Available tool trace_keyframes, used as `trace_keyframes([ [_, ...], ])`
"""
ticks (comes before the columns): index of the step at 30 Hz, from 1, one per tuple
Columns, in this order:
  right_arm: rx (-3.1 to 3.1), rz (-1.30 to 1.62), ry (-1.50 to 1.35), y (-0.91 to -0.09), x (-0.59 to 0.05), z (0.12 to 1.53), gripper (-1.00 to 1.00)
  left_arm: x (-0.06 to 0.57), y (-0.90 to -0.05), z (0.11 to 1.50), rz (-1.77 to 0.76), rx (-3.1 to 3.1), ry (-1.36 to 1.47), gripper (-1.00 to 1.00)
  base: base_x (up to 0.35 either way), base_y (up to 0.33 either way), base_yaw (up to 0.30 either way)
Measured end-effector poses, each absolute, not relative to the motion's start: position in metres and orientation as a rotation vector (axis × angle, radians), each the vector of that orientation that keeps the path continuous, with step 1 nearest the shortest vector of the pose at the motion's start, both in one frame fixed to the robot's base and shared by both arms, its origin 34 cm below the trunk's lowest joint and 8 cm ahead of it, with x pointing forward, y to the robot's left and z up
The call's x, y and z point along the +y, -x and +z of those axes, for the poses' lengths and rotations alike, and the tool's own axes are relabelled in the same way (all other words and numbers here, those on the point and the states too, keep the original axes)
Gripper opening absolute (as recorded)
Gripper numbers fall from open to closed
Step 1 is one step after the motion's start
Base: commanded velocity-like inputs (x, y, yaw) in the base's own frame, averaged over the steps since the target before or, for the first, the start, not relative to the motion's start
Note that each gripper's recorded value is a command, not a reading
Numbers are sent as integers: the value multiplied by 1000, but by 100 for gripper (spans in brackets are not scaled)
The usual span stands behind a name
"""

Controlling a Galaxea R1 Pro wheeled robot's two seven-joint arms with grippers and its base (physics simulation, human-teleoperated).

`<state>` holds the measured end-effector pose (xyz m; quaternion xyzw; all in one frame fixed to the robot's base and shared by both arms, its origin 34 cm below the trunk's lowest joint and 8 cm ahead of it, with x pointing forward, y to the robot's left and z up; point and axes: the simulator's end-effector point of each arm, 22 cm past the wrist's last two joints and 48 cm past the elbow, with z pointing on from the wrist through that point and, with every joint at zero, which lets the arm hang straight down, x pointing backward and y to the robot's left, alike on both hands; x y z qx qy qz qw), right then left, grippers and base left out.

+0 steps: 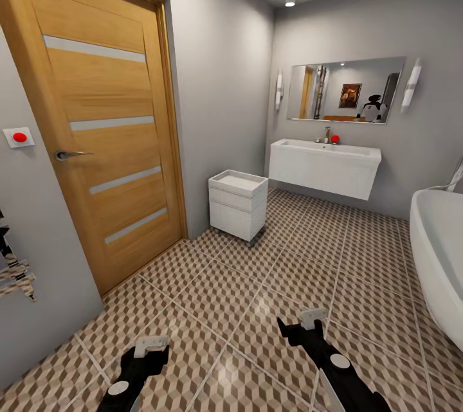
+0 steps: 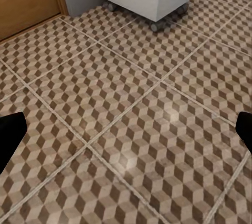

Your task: Take the four mousetraps from the cabinet in the bathroom and place them on the bathroom floor. Make sure all four end up on the same floor surface, and ensure that at least two of them are either under or directly next to the same bathroom sink.

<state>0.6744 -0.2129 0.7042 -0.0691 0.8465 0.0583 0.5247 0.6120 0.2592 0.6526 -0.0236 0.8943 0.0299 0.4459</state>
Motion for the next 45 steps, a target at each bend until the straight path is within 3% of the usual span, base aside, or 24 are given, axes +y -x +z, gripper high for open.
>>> trace_keyframes([
  [29, 1987, 56, 182, -677, -260, 709, 100, 185, -593, 630, -34, 2276, -40, 100, 0, 0, 0],
  [45, 2016, 50, 180, -665, -266, 689, 100, 178, -591, 629, -44, 2280, -65, 100, 0, 0, 0],
])
